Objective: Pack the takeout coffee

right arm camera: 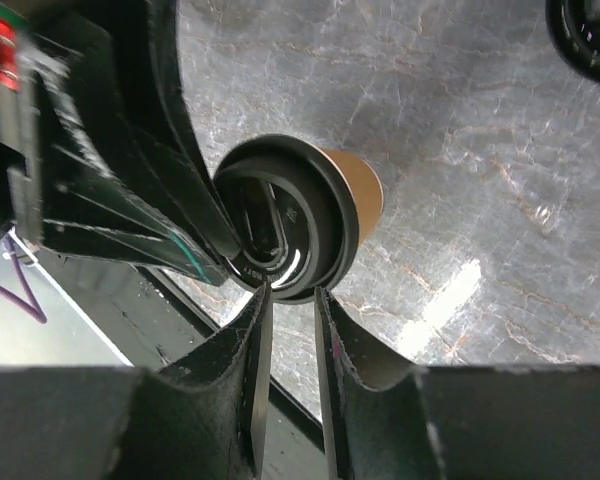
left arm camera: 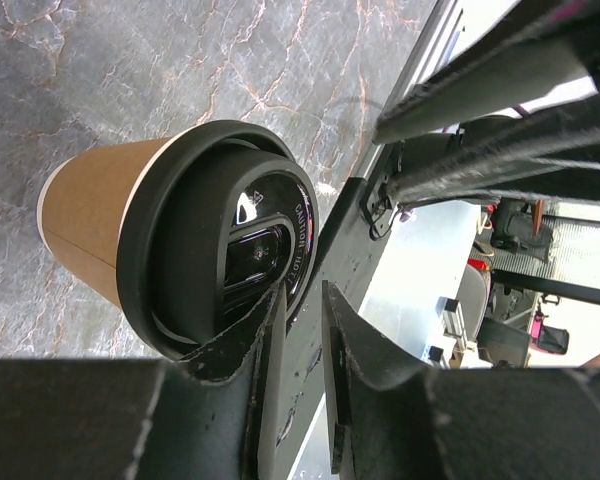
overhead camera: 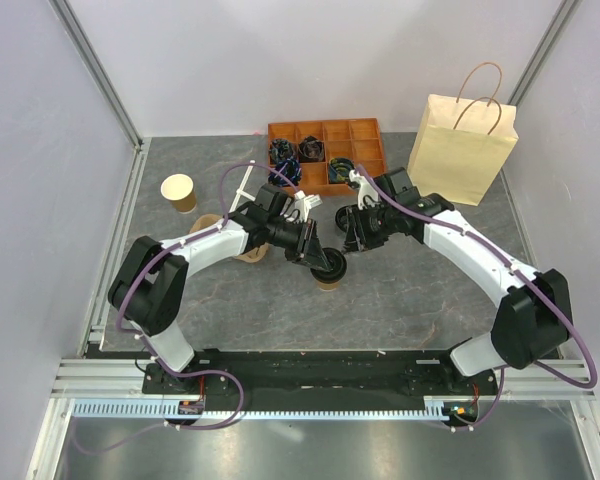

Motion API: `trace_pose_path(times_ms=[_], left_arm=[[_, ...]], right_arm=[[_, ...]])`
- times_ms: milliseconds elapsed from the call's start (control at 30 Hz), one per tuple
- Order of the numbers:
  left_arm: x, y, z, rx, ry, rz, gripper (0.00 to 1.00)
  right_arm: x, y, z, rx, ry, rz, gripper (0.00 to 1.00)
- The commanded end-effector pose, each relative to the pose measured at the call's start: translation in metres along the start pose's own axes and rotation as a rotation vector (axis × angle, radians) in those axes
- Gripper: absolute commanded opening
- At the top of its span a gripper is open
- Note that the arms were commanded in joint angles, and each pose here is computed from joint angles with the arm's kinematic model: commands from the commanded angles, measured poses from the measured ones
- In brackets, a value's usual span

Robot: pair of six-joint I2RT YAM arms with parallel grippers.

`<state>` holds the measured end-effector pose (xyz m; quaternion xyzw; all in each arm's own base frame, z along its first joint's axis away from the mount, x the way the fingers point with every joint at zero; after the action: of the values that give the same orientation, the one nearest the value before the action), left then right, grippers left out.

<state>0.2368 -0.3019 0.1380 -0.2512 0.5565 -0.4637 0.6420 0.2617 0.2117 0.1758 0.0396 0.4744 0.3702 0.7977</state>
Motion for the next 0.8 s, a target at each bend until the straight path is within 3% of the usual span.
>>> trace_pose_path(times_ms=[0, 233, 433, 567, 767], left_arm=[[0.001, 0.004, 0.006, -0.014, -0.016, 0.044, 0.28], [0.004, 0.01, 0.004, -0.017, -0.008, 0.057, 0.28], [0.004, 0.019, 0.001, -0.018, -0.005, 0.102, 0.24], [0.004, 0.021, 0.0, -0.029, 0.0, 0.111, 0.22], [0.003, 0.021, 0.003, -0.021, -0.006, 0.124, 0.21]], right_arm=[[-0.005, 0.004, 0.023, -0.071, -0.034, -0.037, 0.31], [0.033, -0.007, -0.002, -0.027, 0.073, 0.0, 0.29], [0.051, -0.02, -0.028, 0.013, 0.16, -0.022, 0.19], [0.046, -0.008, -0.015, 0.021, 0.128, 0.032, 0.17], [0.01, 0.024, 0.027, -0.021, -0.001, 0.116, 0.26]])
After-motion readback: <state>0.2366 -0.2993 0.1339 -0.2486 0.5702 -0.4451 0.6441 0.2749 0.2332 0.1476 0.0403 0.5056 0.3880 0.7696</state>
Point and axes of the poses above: each gripper's point midway between its finger pads, its own x axis out along the fingers, its own y axis along the line the jaws close on, z = x × y, the point moved 3 cm from there along -x, back along the fingers, and after that the axes turned 6 degrees about -x, right-handed, at the moved point
